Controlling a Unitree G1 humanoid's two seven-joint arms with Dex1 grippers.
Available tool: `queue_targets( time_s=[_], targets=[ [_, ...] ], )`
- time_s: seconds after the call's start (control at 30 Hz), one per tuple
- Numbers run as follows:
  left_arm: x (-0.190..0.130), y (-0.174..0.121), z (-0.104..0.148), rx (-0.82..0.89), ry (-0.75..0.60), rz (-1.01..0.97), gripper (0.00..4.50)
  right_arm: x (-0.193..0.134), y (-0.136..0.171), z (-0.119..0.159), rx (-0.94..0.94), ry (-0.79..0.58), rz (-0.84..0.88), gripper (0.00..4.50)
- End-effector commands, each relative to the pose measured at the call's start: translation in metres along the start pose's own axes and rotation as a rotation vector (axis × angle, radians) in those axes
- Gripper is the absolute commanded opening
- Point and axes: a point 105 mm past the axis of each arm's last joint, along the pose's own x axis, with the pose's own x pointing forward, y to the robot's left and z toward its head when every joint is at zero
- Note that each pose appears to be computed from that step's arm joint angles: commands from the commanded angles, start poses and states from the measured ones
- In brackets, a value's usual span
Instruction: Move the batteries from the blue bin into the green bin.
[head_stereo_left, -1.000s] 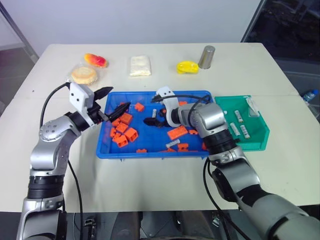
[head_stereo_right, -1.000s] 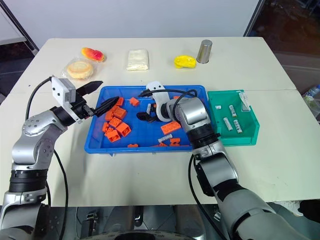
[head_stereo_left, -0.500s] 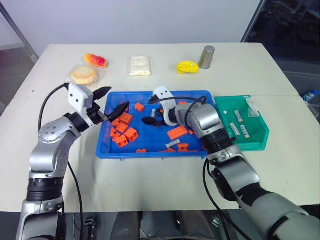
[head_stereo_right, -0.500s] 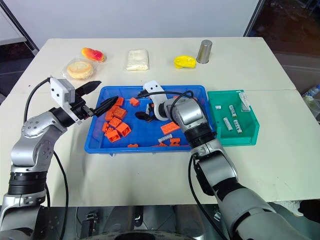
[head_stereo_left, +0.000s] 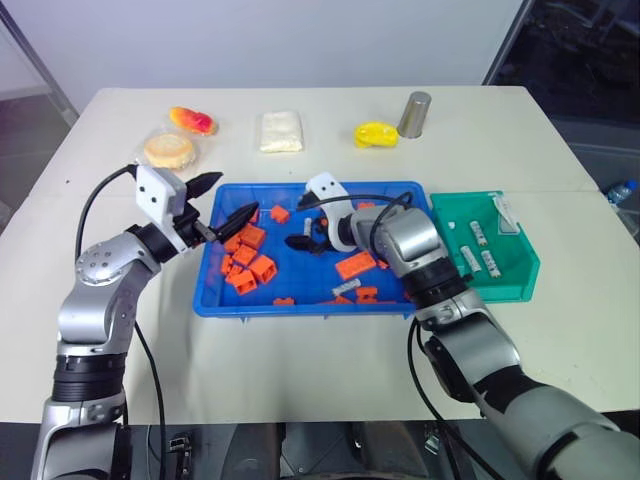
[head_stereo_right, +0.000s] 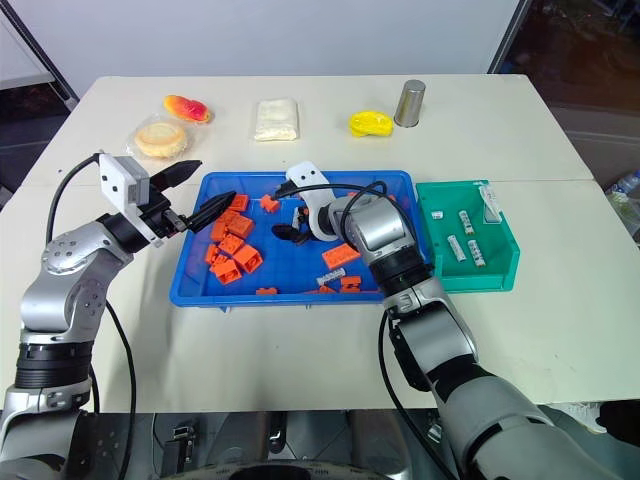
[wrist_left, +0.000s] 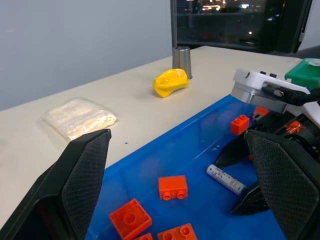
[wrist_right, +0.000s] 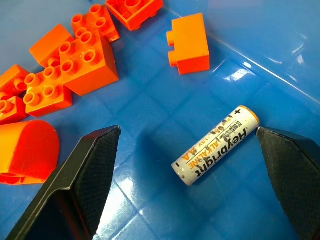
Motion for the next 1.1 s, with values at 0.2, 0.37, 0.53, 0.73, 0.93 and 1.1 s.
queue_targets(
  time_s=[0.2,0.37,0.53,0.73,0.93,1.1],
  targets=[
    [0.0,0.0,0.016,0.041,-0.043,-0.005,4.5,0.0,0.001,-0.001,-0.007,0.001,0.0,3.64],
    [0.0,0.001,0.016,0.041,-0.04,-0.003,4.5,0.001,0.002,-0.002,-0.004,0.003,0.006,1.12],
    [-0.001,0.001,0.016,0.043,-0.039,-0.002,4.5,0.0,0.001,0.0,-0.006,0.0,0.004,0.03],
    [-0.001,0.002,0.016,0.044,-0.037,-0.004,4.5,-0.004,-0.002,0.002,-0.015,-0.005,-0.001,0.03],
    [-0.001,0.0,0.017,0.039,-0.032,-0.039,4.5,-0.058,-0.018,0.056,-0.139,-0.153,-0.045,0.03],
    [0.01,-0.006,0.019,0.023,-0.03,-0.136,4.5,-0.126,-0.038,0.088,-0.185,-0.239,-0.128,0.03]
  ],
)
